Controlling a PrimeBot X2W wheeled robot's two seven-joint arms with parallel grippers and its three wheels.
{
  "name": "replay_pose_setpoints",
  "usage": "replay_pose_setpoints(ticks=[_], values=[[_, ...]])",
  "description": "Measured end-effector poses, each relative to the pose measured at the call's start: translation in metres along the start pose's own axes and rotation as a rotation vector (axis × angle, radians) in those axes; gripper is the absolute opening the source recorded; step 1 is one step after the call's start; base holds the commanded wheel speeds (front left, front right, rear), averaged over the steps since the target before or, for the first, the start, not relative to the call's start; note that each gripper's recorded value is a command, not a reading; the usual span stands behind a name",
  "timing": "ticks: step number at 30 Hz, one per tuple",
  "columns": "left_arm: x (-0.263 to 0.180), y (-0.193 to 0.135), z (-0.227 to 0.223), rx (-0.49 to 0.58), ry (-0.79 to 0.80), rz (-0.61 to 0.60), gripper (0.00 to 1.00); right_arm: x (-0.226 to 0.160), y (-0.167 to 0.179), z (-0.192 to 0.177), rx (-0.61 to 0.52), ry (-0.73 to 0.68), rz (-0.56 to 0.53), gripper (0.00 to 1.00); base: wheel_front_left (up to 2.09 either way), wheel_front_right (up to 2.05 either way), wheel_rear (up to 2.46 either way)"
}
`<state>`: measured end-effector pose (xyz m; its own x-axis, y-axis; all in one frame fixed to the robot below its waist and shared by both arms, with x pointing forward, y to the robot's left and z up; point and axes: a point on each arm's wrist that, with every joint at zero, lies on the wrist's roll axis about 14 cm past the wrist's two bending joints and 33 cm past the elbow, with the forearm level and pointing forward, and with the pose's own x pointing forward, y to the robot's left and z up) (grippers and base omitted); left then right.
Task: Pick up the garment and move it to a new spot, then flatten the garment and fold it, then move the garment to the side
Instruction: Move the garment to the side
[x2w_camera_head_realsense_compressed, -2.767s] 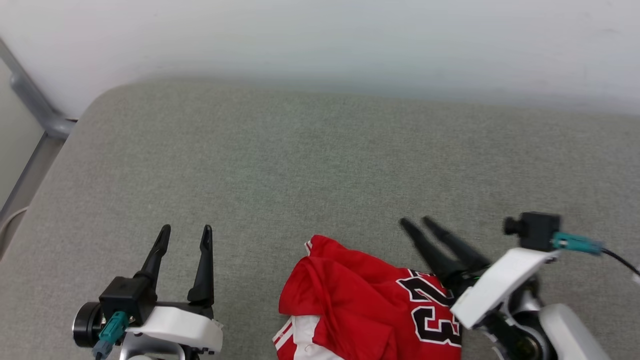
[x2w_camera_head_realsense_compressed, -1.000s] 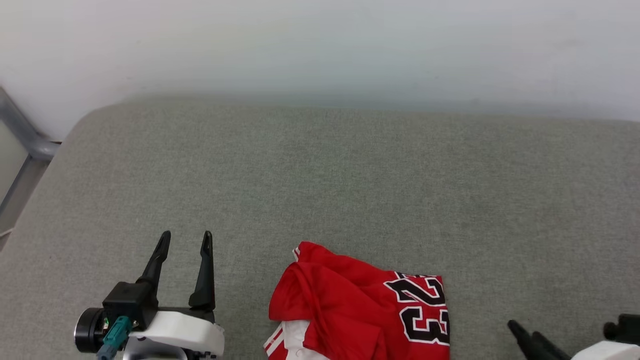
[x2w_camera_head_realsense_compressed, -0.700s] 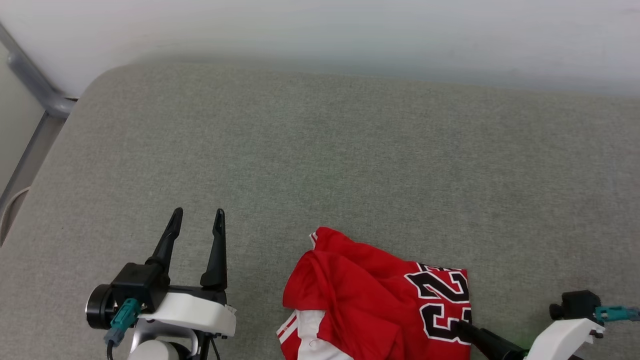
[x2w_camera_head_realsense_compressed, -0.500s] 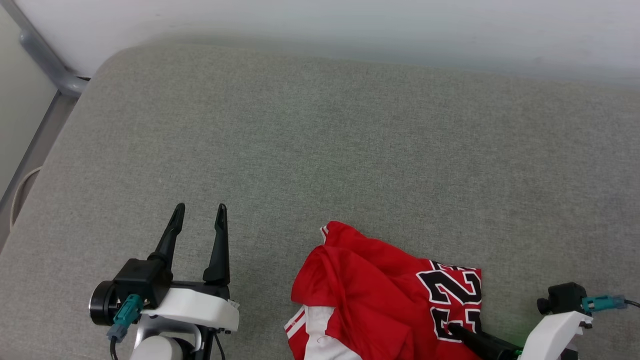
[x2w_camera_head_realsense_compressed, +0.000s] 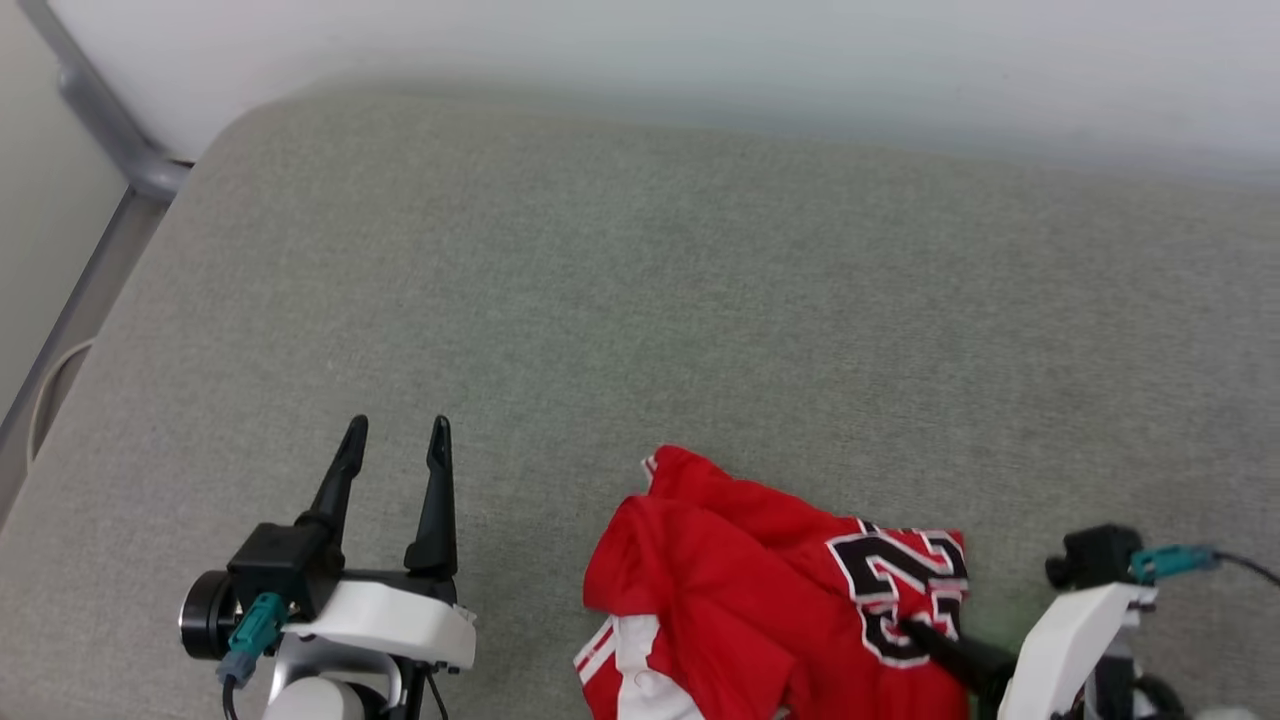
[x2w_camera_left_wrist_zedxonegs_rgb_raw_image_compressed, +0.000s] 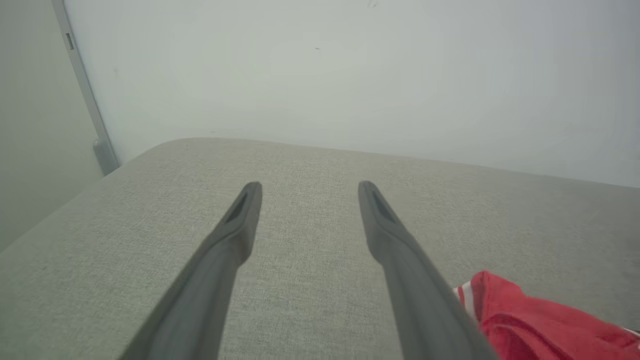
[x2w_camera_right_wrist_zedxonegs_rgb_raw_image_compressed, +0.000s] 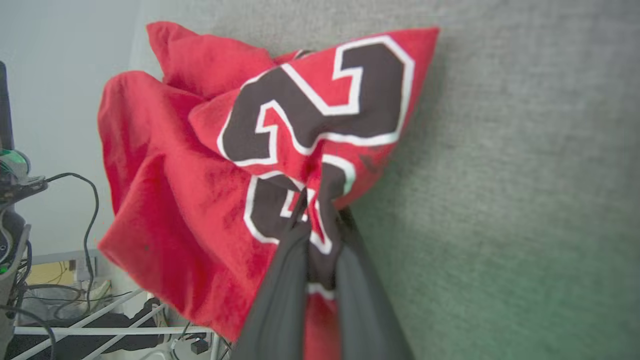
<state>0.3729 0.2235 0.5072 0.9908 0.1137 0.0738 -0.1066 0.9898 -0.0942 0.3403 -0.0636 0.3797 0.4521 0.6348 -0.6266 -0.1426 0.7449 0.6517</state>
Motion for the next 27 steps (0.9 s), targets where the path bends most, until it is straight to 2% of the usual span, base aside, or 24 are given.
replay_pose_setpoints(ticks=[1,2,7,10,16,22,23,24,27], values=[[-0.002,-0.006,0.001,-0.004,-0.004,-0.021,1.0,-0.014,0.011,0.024,-0.087,-0.078,0.008,0.0,0.0,0.0,0.0],[-0.001,-0.008,0.003,-0.005,-0.011,-0.028,1.0,-0.019,0.013,0.031,-0.123,-0.1,0.004,0.0,0.0,0.0,0.0],[0.004,-0.025,0.007,-0.014,-0.031,-0.083,1.0,-0.052,0.015,0.055,-0.277,-0.17,-0.058,0.0,0.0,0.0,0.0],[0.013,-0.044,0.01,-0.026,-0.046,-0.138,1.0,-0.076,0.005,0.067,-0.346,-0.199,-0.13,0.0,0.0,0.0,0.0],[0.03,-0.091,0.013,-0.051,-0.07,-0.262,1.0,-0.125,-0.038,0.077,-0.373,-0.226,-0.329,0.0,0.0,0.0,0.0],[0.053,-0.144,0.012,-0.067,-0.096,-0.412,1.0,-0.174,-0.096,0.095,-0.363,-0.289,-0.564,0.0,0.0,0.0,0.0],[0.061,-0.159,0.008,-0.07,-0.097,-0.456,1.0,-0.186,-0.114,0.104,-0.36,-0.32,-0.629,0.0,0.0,0.0,0.0],[0.061,-0.159,0.008,-0.07,-0.097,-0.456,1.0,-0.186,-0.114,0.104,-0.36,-0.32,-0.629,0.0,0.0,0.0,0.0],[0.072,-0.182,-0.003,-0.069,-0.09,-0.533,1.0,-0.199,-0.145,0.116,-0.331,-0.347,-0.719,0.0,0.0,0.0,0.0]])
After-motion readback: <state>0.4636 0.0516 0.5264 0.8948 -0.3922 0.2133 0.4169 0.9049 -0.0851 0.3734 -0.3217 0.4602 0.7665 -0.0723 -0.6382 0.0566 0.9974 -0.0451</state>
